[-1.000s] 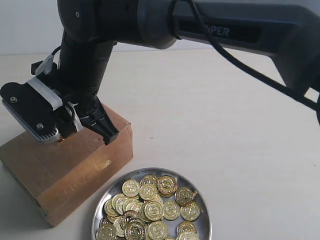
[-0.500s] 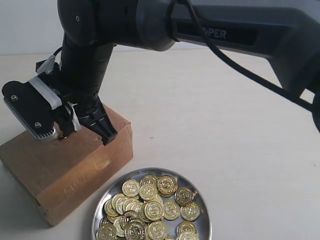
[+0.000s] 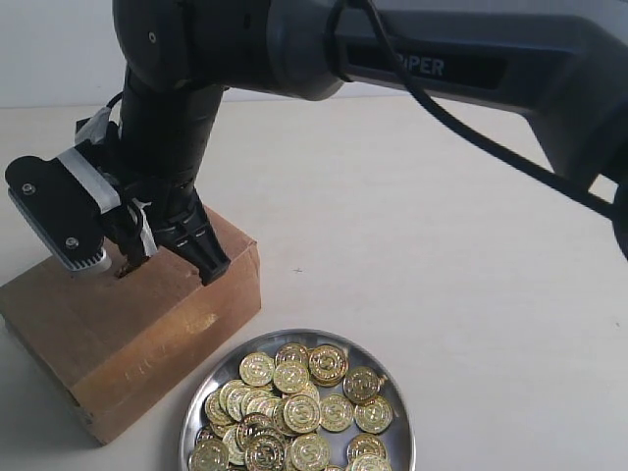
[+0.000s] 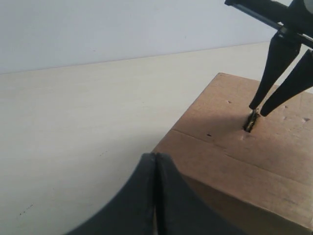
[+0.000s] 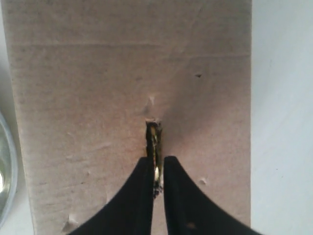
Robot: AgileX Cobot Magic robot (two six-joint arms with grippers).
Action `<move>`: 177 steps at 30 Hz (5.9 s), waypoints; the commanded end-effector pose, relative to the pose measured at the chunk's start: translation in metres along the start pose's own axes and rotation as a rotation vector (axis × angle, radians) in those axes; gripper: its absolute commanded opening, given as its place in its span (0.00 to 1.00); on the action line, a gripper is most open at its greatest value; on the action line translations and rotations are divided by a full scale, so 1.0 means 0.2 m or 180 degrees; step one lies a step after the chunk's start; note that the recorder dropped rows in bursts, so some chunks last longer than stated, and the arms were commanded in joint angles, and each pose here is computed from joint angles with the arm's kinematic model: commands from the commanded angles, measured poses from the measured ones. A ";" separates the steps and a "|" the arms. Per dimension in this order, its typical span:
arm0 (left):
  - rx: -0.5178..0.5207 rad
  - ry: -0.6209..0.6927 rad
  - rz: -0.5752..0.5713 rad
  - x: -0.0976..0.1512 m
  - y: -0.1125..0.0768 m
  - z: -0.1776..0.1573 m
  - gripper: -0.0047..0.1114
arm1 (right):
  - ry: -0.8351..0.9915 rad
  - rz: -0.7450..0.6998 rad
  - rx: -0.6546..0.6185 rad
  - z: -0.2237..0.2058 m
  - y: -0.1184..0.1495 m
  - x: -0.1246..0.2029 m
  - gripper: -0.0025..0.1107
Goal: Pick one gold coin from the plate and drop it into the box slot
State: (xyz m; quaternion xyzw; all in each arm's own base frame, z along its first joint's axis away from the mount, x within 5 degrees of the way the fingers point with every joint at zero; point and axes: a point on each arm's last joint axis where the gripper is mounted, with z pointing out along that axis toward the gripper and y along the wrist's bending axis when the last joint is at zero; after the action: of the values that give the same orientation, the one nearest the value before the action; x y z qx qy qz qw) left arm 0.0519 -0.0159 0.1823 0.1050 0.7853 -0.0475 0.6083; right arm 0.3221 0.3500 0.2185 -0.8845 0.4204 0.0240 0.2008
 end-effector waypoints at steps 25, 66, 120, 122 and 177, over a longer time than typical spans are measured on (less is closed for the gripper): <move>0.0009 -0.0027 0.0002 0.00 0.00 0.00 0.04 | -0.0716 0.1283 0.0421 -0.42 -0.03 -0.16 0.02; 0.0009 -0.0027 0.0002 0.00 0.00 0.00 0.04 | -0.1216 0.3270 0.1221 -1.36 0.23 -0.23 0.02; 0.0009 -0.0027 0.0002 0.00 0.00 0.00 0.04 | -0.1996 0.5345 0.4501 -0.93 1.88 0.37 0.02; 0.0009 -0.0027 0.0002 0.00 0.00 0.00 0.04 | -0.2048 0.5389 0.4555 -0.91 1.89 0.38 0.02; 0.0011 -0.0028 -0.0003 0.00 0.00 0.00 0.04 | -0.0882 0.5236 0.4582 -0.69 2.05 0.45 0.02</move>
State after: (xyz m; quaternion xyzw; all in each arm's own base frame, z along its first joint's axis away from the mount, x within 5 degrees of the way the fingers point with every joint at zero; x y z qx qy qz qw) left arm 0.0519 -0.0159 0.1823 0.1050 0.7853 -0.0475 0.6083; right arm 0.0555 0.0003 0.1916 -0.0003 0.7628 -0.0015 0.6466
